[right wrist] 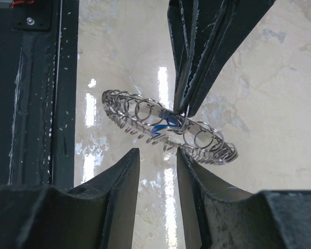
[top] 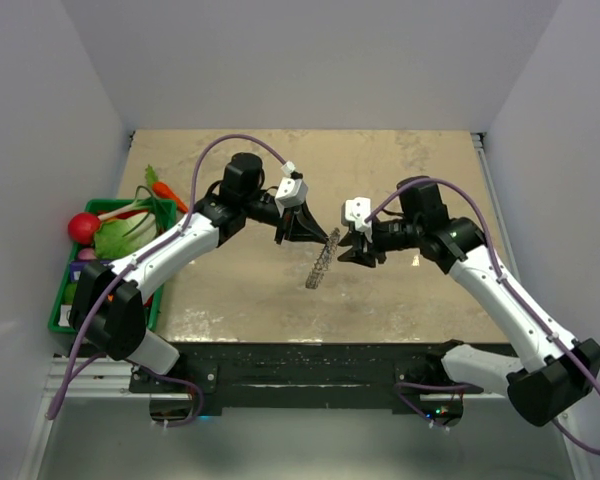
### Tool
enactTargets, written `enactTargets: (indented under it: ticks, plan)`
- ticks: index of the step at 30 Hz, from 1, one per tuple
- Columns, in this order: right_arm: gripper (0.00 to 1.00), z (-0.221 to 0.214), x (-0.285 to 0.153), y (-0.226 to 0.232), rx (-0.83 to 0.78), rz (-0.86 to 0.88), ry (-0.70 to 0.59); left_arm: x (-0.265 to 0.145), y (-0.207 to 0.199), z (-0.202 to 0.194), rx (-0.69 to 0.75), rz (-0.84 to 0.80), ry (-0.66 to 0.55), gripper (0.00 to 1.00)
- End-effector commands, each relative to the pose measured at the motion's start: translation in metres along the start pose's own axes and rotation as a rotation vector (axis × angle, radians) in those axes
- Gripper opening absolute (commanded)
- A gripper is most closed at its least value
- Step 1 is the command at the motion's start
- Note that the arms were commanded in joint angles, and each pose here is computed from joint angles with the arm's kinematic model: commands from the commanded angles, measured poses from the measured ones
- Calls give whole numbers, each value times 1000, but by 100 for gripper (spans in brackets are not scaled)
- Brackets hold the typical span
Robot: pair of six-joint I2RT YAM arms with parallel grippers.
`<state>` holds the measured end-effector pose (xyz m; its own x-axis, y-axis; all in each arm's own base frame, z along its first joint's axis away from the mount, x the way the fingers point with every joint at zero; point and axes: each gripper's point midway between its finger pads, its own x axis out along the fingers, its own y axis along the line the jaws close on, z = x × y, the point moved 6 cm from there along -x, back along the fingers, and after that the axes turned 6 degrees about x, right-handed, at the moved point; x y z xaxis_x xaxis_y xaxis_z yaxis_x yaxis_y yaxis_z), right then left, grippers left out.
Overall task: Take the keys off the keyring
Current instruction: Remove the key from the keyring.
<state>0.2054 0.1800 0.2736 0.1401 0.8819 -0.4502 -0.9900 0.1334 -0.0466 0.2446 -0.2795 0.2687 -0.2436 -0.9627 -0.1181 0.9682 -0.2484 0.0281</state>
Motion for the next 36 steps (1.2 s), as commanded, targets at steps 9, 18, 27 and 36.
enactTargets:
  ticks: [9,18,27,36]
  plan:
    - [43,-5,19,-9,52,59,-23,-3,-4,29,113,-5,-42,0]
    - [45,6,21,-16,58,54,-60,-3,-6,28,116,-9,-44,0]
    - [40,16,20,-13,59,88,-96,-4,-7,27,117,-4,-44,0]
    - [31,26,13,-7,39,87,-126,-4,-5,25,114,13,-38,0]
